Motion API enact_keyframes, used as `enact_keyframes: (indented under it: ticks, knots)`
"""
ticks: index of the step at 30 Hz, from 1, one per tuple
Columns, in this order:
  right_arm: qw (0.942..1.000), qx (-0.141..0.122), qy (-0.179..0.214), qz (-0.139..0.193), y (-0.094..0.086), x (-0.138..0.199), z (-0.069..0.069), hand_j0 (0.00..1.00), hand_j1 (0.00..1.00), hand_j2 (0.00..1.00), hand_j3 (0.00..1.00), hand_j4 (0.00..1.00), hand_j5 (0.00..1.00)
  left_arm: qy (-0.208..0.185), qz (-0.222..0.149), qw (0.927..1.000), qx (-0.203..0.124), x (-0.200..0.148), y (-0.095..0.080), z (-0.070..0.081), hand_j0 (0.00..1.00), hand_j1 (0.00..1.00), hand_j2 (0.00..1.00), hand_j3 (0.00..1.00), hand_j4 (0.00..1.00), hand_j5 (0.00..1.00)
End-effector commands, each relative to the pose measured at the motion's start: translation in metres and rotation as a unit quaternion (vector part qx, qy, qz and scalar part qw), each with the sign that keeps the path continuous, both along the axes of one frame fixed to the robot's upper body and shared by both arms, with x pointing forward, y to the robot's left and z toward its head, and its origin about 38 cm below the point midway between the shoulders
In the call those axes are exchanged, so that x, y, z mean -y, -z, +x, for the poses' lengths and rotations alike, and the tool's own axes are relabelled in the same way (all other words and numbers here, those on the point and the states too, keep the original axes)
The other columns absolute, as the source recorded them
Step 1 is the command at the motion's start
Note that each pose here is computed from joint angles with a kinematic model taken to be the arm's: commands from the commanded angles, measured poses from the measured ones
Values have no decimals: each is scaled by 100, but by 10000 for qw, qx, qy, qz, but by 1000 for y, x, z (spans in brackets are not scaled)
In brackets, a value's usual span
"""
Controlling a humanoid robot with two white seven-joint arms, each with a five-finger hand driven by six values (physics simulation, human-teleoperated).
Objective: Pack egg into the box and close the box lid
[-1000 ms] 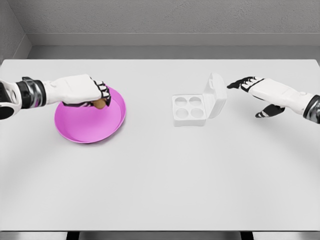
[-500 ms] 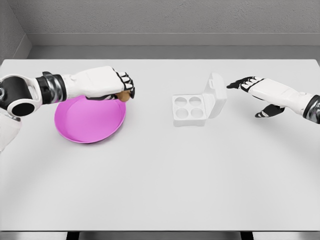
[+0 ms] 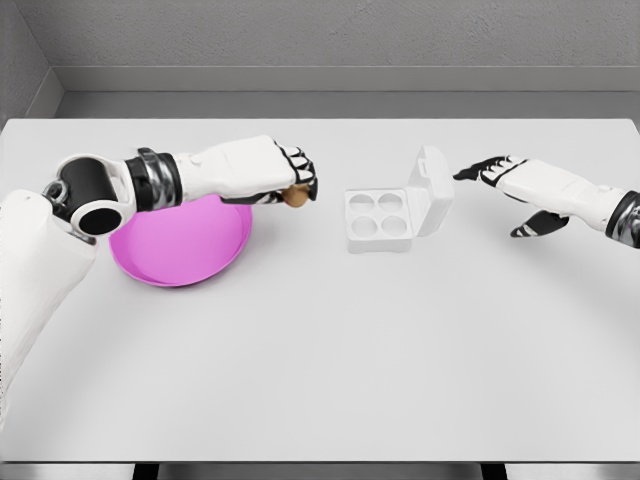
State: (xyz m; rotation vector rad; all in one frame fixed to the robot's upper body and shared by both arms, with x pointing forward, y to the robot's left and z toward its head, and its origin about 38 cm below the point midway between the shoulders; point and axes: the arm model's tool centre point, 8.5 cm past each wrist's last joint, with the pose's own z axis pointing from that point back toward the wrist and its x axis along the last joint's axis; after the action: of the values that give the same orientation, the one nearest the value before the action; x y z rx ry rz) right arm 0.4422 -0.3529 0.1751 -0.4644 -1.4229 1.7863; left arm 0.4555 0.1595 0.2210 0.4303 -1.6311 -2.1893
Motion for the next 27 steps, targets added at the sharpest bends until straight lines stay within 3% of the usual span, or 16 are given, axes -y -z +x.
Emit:
enact_keyframes:
  ticks: [1, 12, 20, 27]
  knots:
    - [10000, -47, 5, -6, 0, 1, 0, 100, 100, 100, 100, 100, 100, -2, -68, 9999, -80, 7, 4, 2, 40, 40, 40, 40, 40, 40]
    - [10000, -38, -7, -5, -1, 0, 0, 100, 100, 100, 100, 100, 100, 79, -47, 9998, -189, 45, 22, 5, 40, 40, 40, 40, 40, 40]
    - [10000, -38, -7, -5, -1, 0, 0, 100, 100, 100, 100, 100, 100, 210, -76, 9997, -118, 72, 21, 3, 40, 40, 40, 40, 40, 40]
    - [10000, -25, -26, 3, -1, -1, 0, 100, 100, 100, 100, 100, 100, 86, 22, 9993, -350, 80, 37, 13, 42, 42, 42, 42, 42, 42]
